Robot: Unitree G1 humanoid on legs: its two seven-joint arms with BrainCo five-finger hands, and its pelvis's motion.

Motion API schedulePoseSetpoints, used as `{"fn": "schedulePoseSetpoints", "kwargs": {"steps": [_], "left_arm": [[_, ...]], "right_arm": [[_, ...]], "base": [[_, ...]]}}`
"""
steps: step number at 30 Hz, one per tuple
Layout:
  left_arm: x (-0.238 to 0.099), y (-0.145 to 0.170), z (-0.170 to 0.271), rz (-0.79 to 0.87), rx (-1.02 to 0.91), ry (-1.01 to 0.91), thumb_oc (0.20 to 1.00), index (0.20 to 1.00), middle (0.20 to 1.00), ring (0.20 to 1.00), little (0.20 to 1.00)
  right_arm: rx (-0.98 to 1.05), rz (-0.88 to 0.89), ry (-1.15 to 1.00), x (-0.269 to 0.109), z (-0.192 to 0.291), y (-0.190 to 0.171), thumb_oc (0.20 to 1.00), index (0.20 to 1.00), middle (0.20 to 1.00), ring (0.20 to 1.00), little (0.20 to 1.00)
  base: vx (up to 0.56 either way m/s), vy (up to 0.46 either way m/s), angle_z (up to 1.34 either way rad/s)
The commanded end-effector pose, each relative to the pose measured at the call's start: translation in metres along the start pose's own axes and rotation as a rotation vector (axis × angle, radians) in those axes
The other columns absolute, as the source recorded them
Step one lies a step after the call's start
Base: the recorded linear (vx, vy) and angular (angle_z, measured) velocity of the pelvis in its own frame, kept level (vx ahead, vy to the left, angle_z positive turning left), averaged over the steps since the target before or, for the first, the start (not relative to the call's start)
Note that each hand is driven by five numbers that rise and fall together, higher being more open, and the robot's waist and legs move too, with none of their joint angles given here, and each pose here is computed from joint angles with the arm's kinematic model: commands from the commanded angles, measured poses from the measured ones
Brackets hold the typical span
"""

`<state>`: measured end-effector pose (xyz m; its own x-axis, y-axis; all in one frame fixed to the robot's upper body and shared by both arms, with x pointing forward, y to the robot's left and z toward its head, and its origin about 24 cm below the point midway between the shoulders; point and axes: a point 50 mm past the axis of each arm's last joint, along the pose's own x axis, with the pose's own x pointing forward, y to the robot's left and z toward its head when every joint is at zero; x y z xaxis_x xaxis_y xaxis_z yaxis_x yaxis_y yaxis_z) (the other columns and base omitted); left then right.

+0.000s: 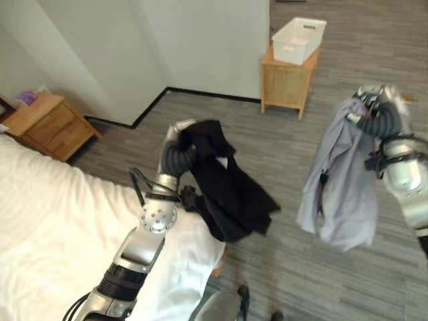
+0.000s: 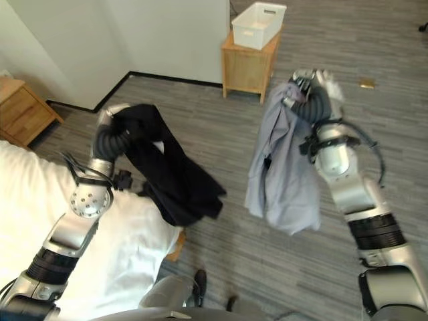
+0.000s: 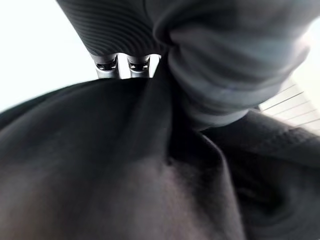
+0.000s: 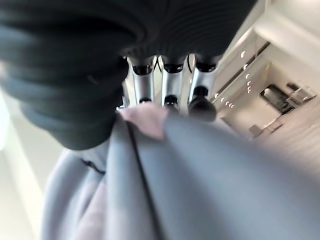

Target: Pick up bed clothes into laundry basket.

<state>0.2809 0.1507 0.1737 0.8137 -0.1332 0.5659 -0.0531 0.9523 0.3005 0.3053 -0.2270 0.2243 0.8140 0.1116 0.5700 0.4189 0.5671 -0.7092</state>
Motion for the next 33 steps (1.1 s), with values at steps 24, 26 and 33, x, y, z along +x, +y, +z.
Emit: {"fn": "schedulePoseSetpoints", "kwargs": {"steps": [24, 26, 33], "left_arm": [[0.032, 0.0, 0.032, 0.04, -0.096, -0.165, 0.2, 0.2, 0.2, 0.2, 0.2], [0.027, 0.004, 0.029, 0.044, -0.084, -0.153, 0.2, 0.2, 0.2, 0.2, 0.2], [0.027, -0.001, 0.029, 0.004, -0.061, -0.154, 0.2, 0.2, 0.2, 0.2, 0.2]], "right_arm": [[-0.033, -0.249, -0.139, 0.024, 0.031, -0.042, 0.2, 0.2, 0.2, 0.2, 0.2], [-0.05, -0.222, -0.132, 0.023, 0.027, -0.041, 0.2, 0.2, 0.2, 0.2, 0.2], [-0.092, -0.184, -0.101, 0.025, 0.017, -0.041, 0.2, 0.2, 0.2, 0.2, 0.2]], "base": [[0.45, -0.176, 0.1], [0.53, 0.054, -1.08], [0.51, -0.025, -0.31]]}}
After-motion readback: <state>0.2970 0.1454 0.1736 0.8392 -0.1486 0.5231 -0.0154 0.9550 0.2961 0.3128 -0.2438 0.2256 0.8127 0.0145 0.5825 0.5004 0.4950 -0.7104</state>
